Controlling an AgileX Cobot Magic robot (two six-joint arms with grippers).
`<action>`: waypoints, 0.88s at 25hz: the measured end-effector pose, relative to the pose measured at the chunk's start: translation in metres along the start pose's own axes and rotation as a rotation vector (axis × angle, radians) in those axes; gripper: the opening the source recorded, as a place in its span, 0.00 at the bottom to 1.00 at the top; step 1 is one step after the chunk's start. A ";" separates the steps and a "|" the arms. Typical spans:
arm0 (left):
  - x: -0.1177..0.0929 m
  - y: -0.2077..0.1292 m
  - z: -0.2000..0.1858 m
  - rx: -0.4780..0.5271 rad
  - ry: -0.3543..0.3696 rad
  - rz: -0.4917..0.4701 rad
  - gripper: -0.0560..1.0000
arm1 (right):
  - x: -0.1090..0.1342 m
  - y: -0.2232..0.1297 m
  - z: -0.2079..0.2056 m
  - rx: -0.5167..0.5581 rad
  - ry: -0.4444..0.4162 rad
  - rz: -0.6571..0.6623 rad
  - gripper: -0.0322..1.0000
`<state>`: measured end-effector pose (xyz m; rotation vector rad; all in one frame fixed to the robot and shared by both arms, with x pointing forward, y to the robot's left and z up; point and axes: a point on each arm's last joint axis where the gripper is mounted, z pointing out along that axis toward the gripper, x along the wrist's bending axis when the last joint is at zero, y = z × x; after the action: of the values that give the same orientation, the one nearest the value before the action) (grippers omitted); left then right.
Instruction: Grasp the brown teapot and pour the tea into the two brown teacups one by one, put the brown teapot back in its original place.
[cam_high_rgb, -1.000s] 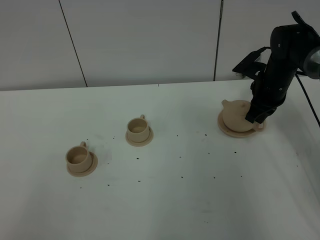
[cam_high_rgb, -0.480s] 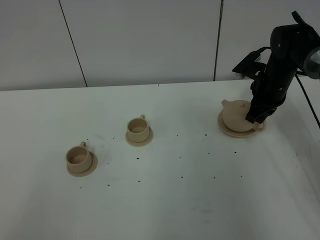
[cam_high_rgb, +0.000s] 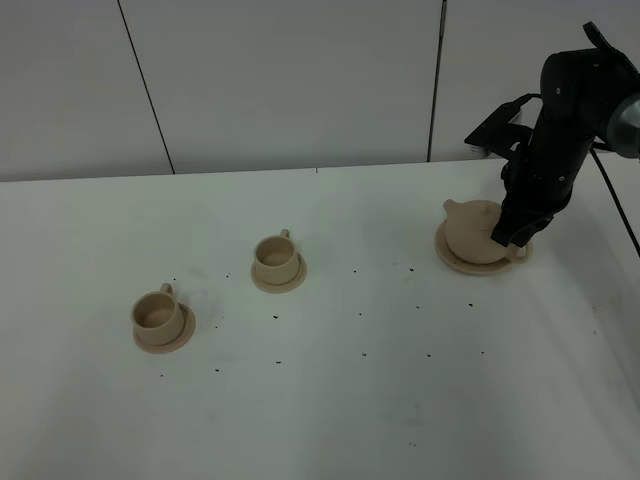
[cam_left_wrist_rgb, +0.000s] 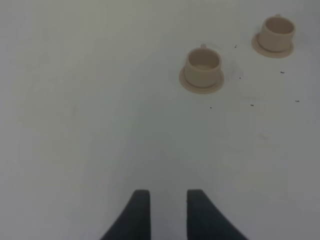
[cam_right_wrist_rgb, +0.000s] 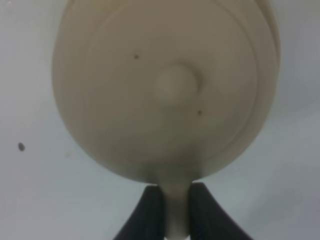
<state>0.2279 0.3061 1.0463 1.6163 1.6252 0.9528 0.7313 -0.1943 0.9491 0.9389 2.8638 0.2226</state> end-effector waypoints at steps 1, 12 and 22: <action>0.000 0.000 0.000 0.000 0.000 0.000 0.29 | 0.000 0.000 0.000 0.000 0.000 0.000 0.13; 0.000 0.000 0.000 0.000 0.000 0.000 0.29 | 0.000 0.000 0.000 0.000 0.000 0.000 0.13; 0.000 0.000 0.000 0.000 0.000 0.000 0.29 | 0.000 0.000 0.000 -0.001 -0.001 0.000 0.13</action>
<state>0.2279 0.3061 1.0463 1.6163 1.6252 0.9528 0.7312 -0.1943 0.9495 0.9386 2.8630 0.2232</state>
